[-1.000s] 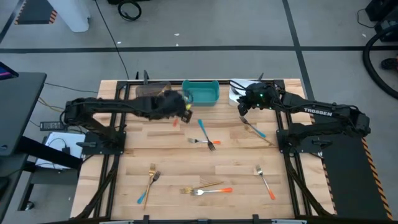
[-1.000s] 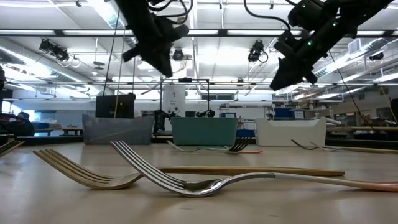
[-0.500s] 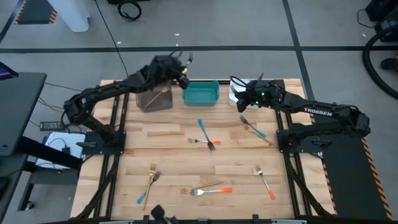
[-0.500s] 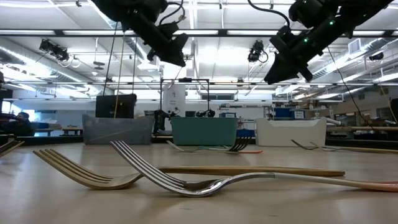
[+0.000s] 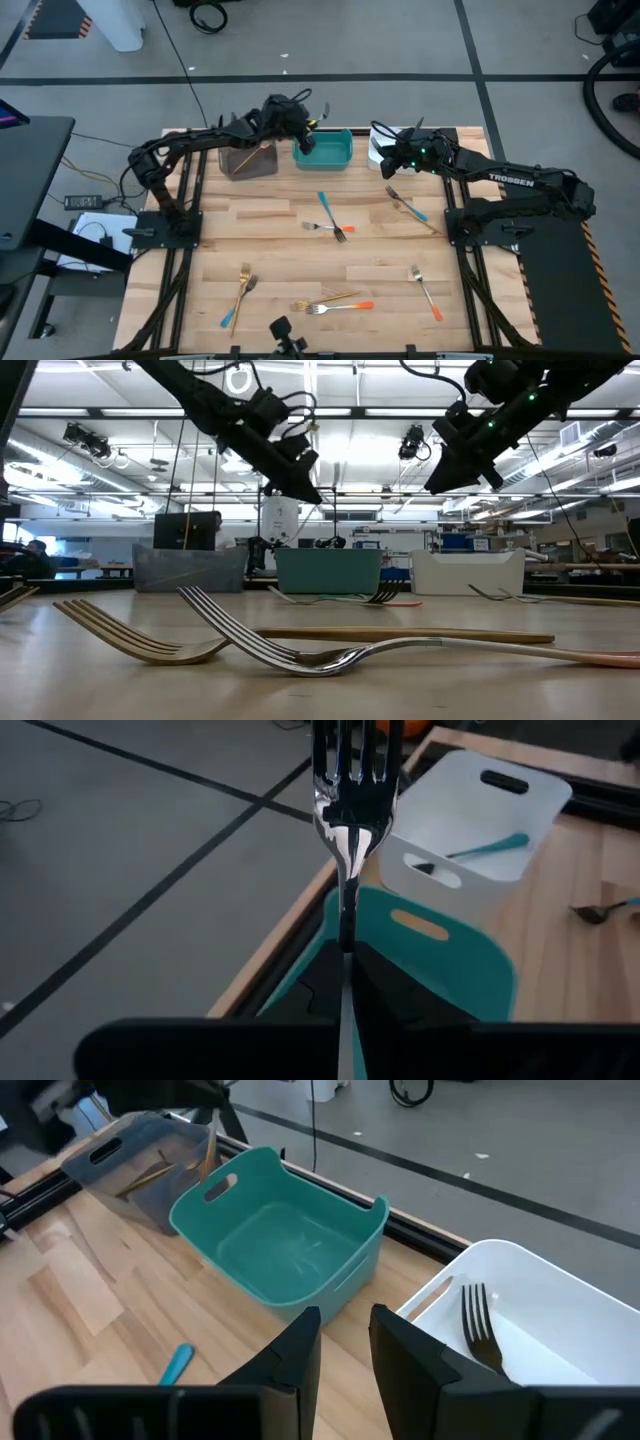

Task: Sort silverware by color (type)
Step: Put the orange fork into the green bin, then put the gold fork into the black bin

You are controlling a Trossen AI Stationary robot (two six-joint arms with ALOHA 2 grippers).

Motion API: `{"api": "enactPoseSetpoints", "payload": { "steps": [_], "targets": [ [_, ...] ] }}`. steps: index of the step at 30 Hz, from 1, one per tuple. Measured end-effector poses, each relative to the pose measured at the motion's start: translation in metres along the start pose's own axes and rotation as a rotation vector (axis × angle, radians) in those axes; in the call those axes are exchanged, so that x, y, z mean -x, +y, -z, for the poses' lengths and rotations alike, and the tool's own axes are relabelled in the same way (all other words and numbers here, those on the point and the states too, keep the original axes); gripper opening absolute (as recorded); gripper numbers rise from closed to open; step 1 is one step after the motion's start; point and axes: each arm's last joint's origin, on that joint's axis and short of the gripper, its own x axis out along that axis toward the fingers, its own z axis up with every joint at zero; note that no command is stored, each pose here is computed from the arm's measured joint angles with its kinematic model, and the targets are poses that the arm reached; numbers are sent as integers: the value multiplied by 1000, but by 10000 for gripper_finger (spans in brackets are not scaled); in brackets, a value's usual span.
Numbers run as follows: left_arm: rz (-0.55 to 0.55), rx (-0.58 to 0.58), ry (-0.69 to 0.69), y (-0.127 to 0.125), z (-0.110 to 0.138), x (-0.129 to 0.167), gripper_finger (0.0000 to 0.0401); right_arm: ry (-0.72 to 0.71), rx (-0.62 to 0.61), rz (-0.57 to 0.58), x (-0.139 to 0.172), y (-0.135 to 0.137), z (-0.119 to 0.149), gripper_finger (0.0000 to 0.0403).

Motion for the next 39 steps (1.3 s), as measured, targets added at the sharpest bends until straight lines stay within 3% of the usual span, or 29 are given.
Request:
{"api": "enactPoseSetpoints", "payload": {
  "steps": [10, 20, 25, 32, 36, 39],
  "targets": [
    [44, -51, 70, -1, 21, -22, 26, 0, 0, 2, 0, 0, 0, 96],
    [59, -45, 117, -2, 31, -29, 88, 1, 0, 3, 0, 0, 0, 96],
    [53, -47, 110, -3, 18, -26, 102, 1, 1, 2, 0, 0, 0, 96],
    [87, -102, 264, -8, -18, -6, 102, 27, 15, 9, 0, -1, 3, 96],
    [113, -122, 363, -14, -29, 13, 102, 155, 32, 51, 1, -6, 15, 96],
    [114, -73, 423, -16, -30, 28, 102, 289, -8, 78, 4, -9, 27, 96]
  ]
}}
